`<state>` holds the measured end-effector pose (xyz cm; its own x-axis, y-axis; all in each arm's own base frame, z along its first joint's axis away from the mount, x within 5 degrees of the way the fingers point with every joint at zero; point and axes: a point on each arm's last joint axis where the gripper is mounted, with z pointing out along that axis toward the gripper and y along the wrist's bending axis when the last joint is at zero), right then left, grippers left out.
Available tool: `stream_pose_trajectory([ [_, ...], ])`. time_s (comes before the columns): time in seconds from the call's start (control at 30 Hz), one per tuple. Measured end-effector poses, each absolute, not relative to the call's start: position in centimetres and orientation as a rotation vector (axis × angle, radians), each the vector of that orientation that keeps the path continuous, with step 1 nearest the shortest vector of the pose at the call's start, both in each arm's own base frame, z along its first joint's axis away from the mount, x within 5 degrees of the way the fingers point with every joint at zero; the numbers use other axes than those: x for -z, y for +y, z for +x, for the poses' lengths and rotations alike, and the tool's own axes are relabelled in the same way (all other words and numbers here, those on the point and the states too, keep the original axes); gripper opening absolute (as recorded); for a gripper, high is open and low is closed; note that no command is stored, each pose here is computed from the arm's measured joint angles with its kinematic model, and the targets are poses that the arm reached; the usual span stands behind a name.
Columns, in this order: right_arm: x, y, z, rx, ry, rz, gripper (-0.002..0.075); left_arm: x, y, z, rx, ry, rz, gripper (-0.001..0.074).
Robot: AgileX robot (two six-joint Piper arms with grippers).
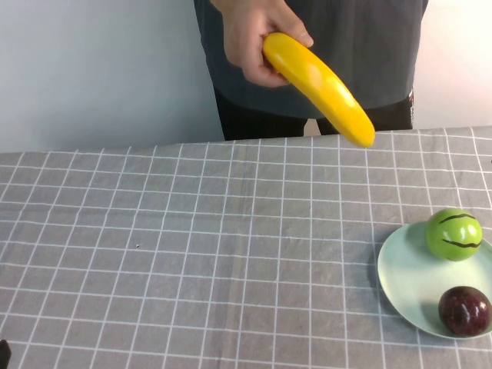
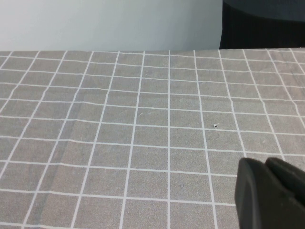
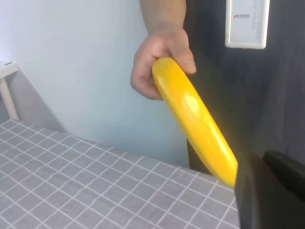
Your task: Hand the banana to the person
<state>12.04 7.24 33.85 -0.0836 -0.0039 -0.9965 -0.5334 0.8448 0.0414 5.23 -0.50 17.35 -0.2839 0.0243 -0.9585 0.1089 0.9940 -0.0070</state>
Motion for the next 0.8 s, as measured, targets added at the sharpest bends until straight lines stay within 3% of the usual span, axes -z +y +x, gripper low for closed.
stream_pose_trajectory([
  [0.27,-32.6,7.1,11.9,-0.445,1.633,-0.446,-0.0008,-17.4,-0.5,5.2,0.082,1.858,0.097,-0.0005],
  [0.8,-21.8,0.4,6.0,-0.058,1.538,-0.029,-0.0009,-17.4,-0.5,5.2,0.082,1.858,0.097,-0.0004],
])
